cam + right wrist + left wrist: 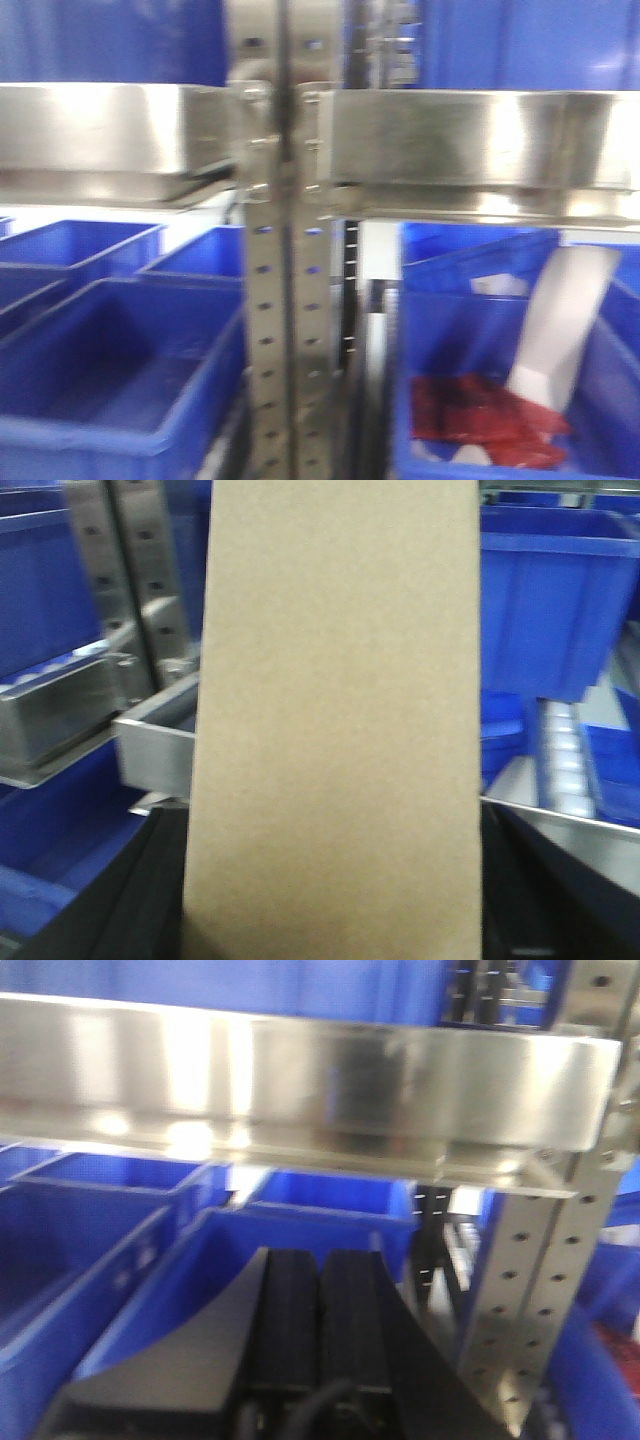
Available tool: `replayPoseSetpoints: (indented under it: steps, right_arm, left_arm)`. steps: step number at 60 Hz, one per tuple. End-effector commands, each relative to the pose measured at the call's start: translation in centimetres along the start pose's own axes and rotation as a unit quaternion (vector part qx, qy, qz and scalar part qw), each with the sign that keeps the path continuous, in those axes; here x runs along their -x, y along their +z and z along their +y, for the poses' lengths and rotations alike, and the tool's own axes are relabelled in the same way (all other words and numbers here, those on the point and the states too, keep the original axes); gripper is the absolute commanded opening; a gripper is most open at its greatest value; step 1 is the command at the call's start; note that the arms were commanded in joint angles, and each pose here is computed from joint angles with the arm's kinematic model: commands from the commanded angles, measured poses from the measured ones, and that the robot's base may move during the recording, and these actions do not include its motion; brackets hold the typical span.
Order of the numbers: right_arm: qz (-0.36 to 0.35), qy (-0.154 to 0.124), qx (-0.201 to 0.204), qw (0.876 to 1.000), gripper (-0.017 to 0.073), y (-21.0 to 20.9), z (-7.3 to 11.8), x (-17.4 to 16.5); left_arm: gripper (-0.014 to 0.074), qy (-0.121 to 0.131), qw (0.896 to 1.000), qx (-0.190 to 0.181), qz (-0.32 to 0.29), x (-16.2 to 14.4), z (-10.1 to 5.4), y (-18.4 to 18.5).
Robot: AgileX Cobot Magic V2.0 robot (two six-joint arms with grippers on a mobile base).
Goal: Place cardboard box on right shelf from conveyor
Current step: 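Align the held box with the upper shelf roller track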
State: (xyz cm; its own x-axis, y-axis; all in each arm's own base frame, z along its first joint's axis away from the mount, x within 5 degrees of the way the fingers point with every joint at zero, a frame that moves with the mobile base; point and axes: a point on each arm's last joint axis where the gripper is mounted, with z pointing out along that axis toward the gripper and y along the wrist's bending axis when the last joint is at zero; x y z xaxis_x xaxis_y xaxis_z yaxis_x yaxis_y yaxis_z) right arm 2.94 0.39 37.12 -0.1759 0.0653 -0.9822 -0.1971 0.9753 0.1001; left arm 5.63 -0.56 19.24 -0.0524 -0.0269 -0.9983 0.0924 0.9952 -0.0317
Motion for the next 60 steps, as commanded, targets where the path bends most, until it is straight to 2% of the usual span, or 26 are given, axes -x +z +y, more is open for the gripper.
replayPoseSetpoints:
  steps: [1,60]
  right_arm:
    - [-0.061,-0.008,0.005,0.998,0.0246,-0.29,0.17,1.73]
    - [-0.061,-0.008,0.005,0.998,0.0246,-0.29,0.17,1.73]
  left_arm:
    - [-0.0116,-0.003,0.999,-0.001,-0.046,0.57,0.01,-0.10]
    - [-0.0115,-0.003,0.999,-0.001,-0.045,0.56,0.01,-0.09]
